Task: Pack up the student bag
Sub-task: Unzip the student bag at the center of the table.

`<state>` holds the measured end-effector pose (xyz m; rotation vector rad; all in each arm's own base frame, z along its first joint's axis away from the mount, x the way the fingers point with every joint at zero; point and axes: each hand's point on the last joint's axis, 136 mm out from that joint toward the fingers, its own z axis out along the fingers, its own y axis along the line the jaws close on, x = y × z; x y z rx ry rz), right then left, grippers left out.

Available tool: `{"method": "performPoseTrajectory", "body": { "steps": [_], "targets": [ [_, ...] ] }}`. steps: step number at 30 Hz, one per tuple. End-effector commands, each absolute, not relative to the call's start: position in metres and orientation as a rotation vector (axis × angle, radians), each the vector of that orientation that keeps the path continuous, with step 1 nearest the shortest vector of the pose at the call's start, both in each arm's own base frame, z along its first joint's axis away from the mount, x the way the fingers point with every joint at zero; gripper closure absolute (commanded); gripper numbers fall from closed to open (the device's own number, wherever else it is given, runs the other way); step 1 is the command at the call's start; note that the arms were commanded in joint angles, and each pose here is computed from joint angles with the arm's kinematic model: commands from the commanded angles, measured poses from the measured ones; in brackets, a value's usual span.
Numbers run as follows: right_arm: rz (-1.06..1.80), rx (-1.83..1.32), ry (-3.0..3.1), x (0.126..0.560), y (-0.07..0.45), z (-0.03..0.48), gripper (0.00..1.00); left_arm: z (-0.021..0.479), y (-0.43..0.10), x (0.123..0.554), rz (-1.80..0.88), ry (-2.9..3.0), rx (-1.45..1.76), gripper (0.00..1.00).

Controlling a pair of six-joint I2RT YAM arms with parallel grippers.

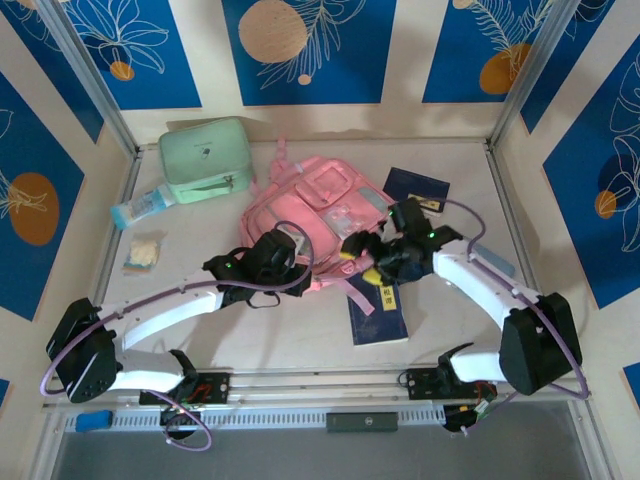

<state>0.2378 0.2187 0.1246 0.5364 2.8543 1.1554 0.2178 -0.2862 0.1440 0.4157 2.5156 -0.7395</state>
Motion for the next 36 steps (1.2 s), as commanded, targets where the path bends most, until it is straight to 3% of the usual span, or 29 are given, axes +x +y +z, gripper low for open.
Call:
{"method": "performPoseTrajectory", "body": {
  "steps": [1,7,11,20,27,36],
  "targets": [
    [1.139,0.731,2.862,0.239,0.227,0.101,0.16,0.133,-0.288,0.207,-0.765,2.571,0.384,1.00],
    [1.137,0.816,2.862,0.248,0.248,0.080,0.27,0.112,-0.300,0.200,-0.733,2.591,0.302,0.86],
    [1.138,0.863,2.858,0.264,0.258,0.071,0.31,0.101,-0.294,0.204,-0.663,2.584,0.270,0.84],
    [1.131,0.916,2.858,0.279,0.271,0.051,0.53,0.092,-0.283,0.203,-0.634,2.568,0.248,0.75],
    [1.187,0.934,2.837,0.279,0.278,0.065,0.85,0.092,-0.303,0.207,-0.712,2.511,0.341,0.66],
    [1.243,0.893,2.792,0.273,0.281,0.096,0.92,0.081,-0.300,0.224,-0.627,2.511,0.187,0.59]
  ]
}}
